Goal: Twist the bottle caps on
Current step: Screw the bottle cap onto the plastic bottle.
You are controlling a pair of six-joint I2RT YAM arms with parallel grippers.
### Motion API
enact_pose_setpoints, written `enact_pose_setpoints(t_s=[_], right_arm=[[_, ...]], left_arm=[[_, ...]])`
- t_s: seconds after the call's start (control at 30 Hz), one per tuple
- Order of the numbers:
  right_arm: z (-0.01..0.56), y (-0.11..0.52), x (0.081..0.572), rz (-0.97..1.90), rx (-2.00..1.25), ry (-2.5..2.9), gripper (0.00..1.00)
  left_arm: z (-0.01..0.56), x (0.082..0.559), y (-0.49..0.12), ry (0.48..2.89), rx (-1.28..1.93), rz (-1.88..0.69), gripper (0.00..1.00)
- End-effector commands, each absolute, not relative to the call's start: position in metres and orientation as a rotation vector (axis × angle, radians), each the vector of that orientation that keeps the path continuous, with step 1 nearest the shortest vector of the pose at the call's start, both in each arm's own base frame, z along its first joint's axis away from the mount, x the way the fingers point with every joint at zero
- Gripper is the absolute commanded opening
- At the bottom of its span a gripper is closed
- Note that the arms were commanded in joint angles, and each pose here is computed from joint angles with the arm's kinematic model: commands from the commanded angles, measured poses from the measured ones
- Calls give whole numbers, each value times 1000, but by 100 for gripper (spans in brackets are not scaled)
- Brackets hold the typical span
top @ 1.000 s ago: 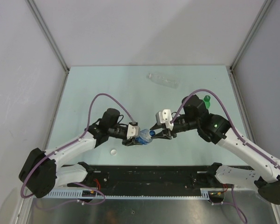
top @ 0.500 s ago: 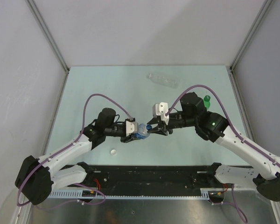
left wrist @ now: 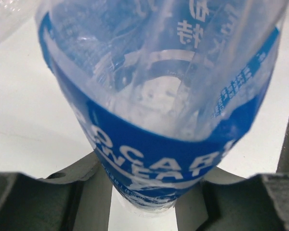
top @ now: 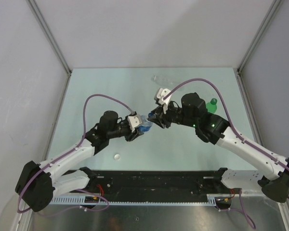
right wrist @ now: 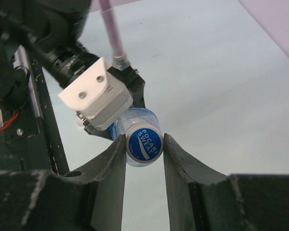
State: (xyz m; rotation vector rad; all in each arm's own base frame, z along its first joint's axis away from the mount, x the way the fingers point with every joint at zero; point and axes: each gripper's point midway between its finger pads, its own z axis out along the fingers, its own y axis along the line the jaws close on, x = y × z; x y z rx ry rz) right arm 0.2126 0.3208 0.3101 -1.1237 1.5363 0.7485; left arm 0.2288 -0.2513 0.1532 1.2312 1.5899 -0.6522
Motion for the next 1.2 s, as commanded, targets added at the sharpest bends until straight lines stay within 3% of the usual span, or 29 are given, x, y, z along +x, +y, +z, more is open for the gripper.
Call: enact_pose_setpoints(t_s=[0.0,0.63,1.17], right_arm=[[244,310,227,660,-968,1890,0],[225,313,259,659,-421,2133,0],[269,311,269,732,-411,1977,27]], left_arm=[[261,245,-272,1247,1057,-629,0],[275,277,-286,1274,912,-520,0],[241,282,-282,1370,881,-515,0]])
